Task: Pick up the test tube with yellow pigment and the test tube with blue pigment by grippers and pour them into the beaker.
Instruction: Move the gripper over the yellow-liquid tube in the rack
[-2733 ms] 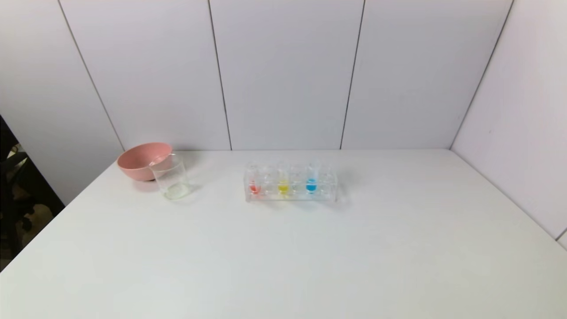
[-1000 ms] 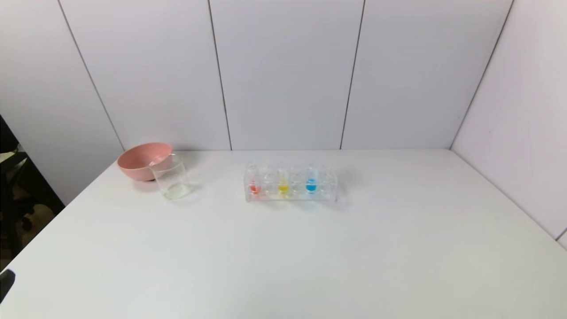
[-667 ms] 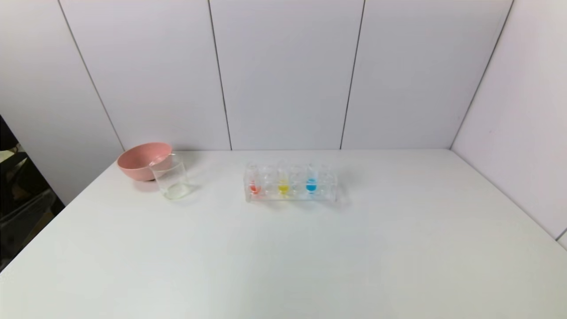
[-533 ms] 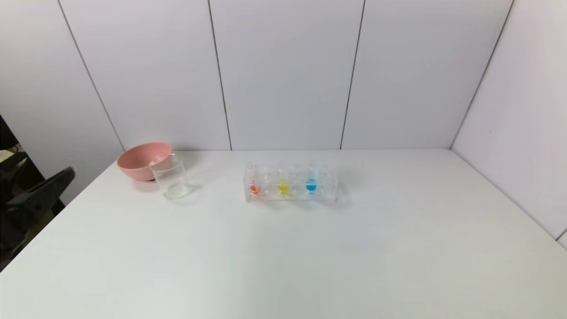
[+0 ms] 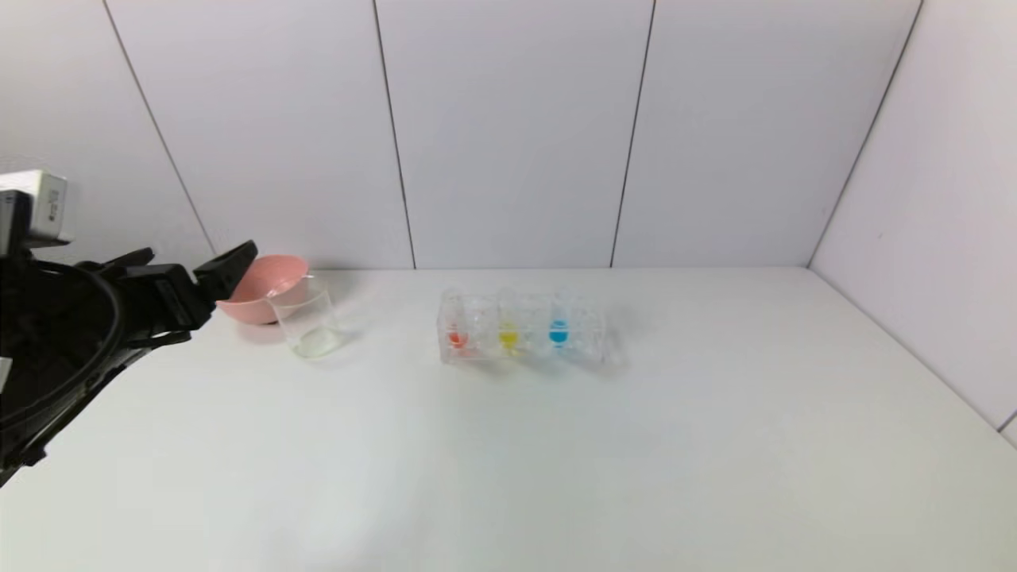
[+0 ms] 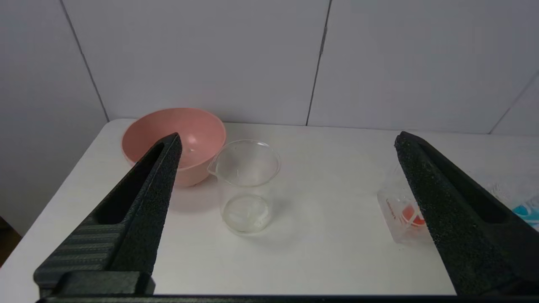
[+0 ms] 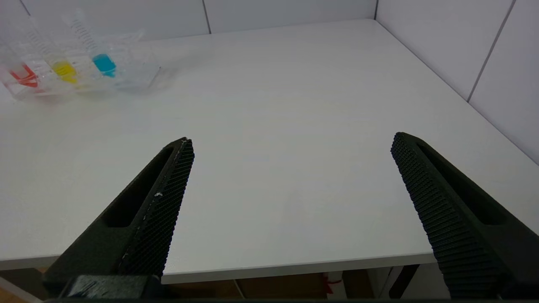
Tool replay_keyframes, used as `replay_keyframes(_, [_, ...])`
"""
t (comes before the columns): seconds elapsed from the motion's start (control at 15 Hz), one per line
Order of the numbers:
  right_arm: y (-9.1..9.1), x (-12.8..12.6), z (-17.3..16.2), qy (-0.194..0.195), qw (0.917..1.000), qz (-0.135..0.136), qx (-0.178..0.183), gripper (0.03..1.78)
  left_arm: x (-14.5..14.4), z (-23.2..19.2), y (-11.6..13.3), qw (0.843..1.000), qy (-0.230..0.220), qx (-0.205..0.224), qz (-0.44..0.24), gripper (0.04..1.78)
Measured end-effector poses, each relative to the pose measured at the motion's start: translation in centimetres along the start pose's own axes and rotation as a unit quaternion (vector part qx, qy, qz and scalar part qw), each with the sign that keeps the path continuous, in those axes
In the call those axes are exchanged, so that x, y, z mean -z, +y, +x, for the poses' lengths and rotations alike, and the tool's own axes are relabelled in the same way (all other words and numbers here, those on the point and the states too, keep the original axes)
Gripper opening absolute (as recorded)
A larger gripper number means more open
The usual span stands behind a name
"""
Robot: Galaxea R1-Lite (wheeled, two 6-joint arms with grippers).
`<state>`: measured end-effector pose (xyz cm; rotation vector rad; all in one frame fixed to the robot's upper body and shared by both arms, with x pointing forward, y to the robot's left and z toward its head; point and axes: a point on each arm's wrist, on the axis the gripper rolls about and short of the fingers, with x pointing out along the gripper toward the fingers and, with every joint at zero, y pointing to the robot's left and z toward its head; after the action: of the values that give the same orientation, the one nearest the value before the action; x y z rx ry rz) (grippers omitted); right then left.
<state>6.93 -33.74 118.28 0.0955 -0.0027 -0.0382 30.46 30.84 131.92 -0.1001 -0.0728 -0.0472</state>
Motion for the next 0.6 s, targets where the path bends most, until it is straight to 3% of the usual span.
replay_keyframes(0.6, [0.0, 0.0, 0.0, 0.0, 1.0, 0.0, 0.0, 1.71, 3.9, 2.2, -10.2, 0.998, 0.038, 0.023, -0.05, 1.76])
